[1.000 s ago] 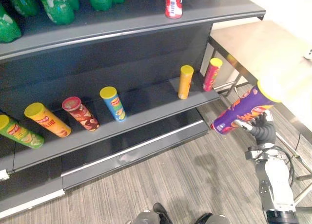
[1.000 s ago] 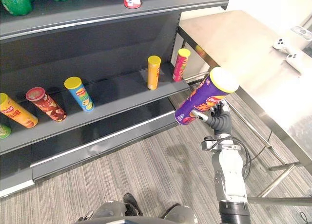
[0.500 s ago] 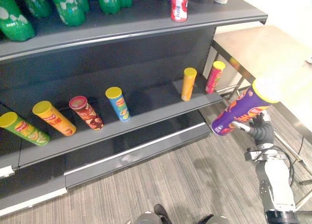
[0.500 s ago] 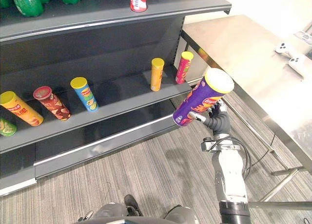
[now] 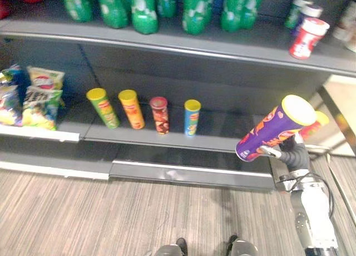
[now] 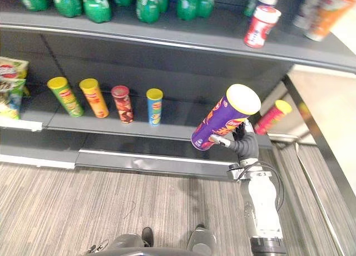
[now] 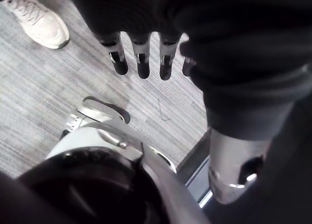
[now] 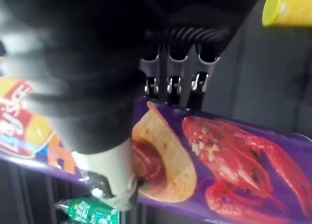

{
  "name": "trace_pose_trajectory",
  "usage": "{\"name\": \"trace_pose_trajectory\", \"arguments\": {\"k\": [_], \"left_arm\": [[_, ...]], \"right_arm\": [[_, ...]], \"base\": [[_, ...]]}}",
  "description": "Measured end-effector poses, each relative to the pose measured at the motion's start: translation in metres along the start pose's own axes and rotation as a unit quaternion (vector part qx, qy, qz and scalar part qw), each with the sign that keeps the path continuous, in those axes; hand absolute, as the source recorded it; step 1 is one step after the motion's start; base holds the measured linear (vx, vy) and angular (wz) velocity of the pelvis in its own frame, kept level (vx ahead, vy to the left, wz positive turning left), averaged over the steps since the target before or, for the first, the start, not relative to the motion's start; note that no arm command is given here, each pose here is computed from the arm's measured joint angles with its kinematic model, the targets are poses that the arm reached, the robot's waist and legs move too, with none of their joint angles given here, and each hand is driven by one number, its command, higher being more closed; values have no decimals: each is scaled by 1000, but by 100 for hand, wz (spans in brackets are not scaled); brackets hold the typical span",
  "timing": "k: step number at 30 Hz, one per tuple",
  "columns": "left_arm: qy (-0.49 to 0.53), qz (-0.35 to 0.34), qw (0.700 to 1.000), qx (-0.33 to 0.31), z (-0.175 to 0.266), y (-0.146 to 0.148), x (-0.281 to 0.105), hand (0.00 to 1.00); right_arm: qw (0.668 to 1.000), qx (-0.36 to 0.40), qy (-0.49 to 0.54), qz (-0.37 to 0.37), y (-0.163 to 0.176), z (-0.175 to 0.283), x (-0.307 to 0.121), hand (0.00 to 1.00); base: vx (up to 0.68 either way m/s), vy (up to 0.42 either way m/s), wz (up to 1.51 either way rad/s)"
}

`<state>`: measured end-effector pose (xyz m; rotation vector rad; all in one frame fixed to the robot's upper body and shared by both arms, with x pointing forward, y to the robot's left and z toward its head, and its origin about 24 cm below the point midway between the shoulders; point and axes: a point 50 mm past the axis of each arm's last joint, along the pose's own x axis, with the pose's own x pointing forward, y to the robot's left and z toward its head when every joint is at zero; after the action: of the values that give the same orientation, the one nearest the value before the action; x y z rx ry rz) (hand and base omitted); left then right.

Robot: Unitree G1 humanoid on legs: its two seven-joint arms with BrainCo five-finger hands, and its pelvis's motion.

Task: Put the gum and the chips on the shelf.

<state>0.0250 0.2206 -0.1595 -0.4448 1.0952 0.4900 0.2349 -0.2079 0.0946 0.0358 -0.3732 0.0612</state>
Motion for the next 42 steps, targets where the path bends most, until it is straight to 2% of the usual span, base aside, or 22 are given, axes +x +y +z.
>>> {"name": "trace_pose_trajectory", "arguments": {"k": [3, 10, 20, 30, 36, 42], "left_arm": [[1, 9, 1000, -11, -2, 6, -2, 0], [0, 15, 998, -57, -10, -4, -2, 0], [-14, 16, 998, -54, -7, -4, -2, 0], [-25, 2, 999, -32, 3, -12, 2, 0], [-51, -27, 998, -12, 24, -30, 9, 0], [-84, -66, 994, 10, 44, -52, 11, 0]], "right_arm": [[1000, 7, -10, 2, 3, 2, 3, 100], [999, 14, -34, -2, -2, 10, 17, 100], [1000, 14, -12, 2, -1, 3, 5, 100], [999, 2, 11, 45, 25, -8, 6, 100], [999, -37, -7, 30, 37, -9, 44, 100], [997, -71, -33, -23, 36, -3, 85, 100]], "base": [[195, -311, 45], [125, -232, 20], [-17, 26, 17], [1, 28, -3], [1, 2, 10], [-14, 14, 18]]}}
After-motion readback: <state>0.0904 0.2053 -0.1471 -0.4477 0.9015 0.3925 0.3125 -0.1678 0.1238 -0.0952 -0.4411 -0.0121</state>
